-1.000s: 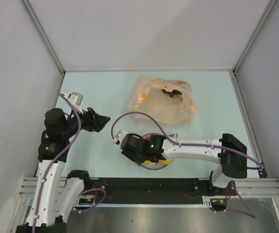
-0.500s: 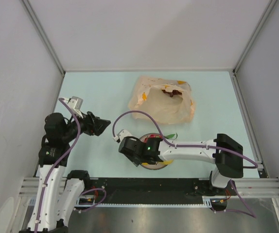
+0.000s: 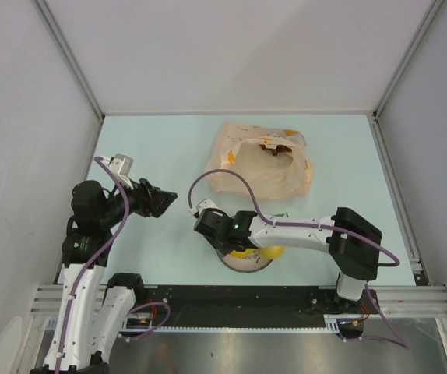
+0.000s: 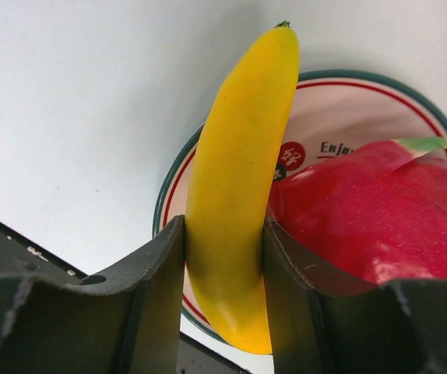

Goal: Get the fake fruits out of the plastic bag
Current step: Place the fake fruit on the plate.

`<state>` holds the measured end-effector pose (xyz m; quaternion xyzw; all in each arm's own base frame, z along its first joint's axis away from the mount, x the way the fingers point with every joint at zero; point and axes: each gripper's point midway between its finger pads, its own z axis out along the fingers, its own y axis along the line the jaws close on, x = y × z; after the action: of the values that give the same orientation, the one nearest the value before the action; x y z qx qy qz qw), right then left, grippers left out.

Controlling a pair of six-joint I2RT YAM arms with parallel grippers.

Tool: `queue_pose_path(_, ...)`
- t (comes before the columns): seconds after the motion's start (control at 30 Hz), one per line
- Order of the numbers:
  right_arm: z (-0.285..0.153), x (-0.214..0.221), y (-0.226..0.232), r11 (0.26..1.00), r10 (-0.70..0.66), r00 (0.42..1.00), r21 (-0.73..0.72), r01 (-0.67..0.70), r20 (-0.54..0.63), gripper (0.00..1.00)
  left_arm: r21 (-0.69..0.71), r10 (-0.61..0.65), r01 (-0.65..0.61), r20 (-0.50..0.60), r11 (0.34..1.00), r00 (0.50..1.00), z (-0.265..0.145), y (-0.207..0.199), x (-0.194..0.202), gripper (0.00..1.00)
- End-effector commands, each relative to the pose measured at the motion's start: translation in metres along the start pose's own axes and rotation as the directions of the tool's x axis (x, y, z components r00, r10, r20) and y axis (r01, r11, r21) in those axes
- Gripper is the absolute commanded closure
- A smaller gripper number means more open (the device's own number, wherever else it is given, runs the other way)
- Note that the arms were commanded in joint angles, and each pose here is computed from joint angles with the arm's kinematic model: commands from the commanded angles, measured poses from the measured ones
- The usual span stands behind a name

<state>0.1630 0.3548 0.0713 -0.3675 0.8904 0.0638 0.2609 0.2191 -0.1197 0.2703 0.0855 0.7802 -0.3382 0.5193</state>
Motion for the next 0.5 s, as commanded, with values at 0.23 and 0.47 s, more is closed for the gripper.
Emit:
queue_pose_path(0.23, -0.002, 0.016, 0.023, 0.998, -0.019, 0.999, -0.059, 0.017, -0.031, 0.82, 0.012, 0.024, -0.024, 0.039, 1.000, 0.999, -0.002, -0.003, -0.008, 0.25)
queue_pose_path(0.47, -0.002, 0.020, 0.021, 0.999, -0.022, 0.999, -0.047, 0.020, -0.043, 0.62, 0.012, 0.013, -0.014, 0.041, 1.000, 0.999, -0.002, -0.002, -0.006, 0.25)
